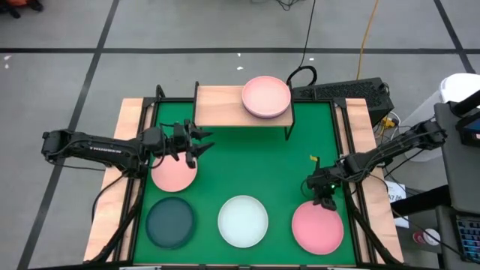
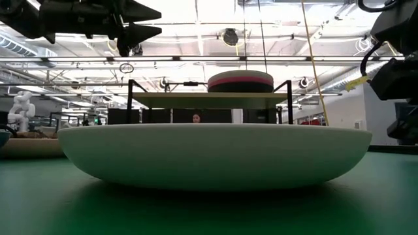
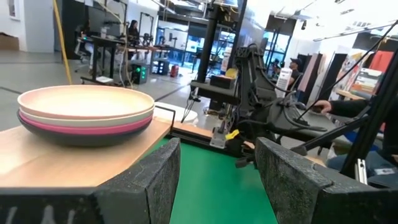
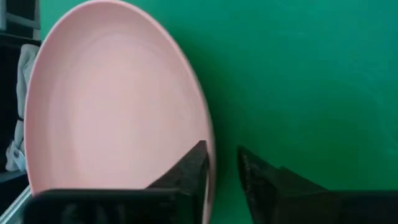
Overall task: Place and stack plates onto a shelf
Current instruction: Put the light pink plate on the shelf
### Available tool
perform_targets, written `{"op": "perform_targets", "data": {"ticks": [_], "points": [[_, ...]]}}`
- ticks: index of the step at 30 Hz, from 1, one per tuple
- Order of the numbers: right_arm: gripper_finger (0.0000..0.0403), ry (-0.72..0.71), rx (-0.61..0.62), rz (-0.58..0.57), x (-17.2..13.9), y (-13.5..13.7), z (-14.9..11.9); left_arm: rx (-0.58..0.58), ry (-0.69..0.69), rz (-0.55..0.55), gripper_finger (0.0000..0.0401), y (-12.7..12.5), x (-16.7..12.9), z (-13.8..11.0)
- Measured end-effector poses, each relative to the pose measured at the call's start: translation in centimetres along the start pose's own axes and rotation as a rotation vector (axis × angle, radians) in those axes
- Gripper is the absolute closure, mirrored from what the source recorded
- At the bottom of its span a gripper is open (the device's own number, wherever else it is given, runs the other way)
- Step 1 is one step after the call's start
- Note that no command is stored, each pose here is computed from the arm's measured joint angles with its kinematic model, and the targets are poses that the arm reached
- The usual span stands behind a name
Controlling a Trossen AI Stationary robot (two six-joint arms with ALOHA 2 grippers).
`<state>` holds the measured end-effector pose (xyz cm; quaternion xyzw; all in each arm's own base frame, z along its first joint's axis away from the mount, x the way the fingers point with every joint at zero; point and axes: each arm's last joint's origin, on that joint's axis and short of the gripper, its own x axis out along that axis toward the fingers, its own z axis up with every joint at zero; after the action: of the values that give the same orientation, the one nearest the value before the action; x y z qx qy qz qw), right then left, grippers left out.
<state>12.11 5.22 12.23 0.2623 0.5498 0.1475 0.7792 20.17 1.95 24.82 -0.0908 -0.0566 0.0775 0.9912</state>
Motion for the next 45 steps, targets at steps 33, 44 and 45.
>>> {"op": "perform_targets", "data": {"ticks": [33,44,45], "points": [[0.0402,-1.114,-0.321,-0.120,-15.8,2.8,17.1,0.231,-0.317,0.156,0.0188,1.2,0.2,7.7],[0.0403,-1.044,-0.345,-0.156,-16.3,0.0,22.8,0.214,-0.319,0.188,0.0188,1.3,-0.5,8.8],[0.0403,-1.041,-0.342,-0.170,-16.2,-0.4,23.2,0.206,-0.331,0.198,0.0188,1.4,-0.8,9.0]]}}
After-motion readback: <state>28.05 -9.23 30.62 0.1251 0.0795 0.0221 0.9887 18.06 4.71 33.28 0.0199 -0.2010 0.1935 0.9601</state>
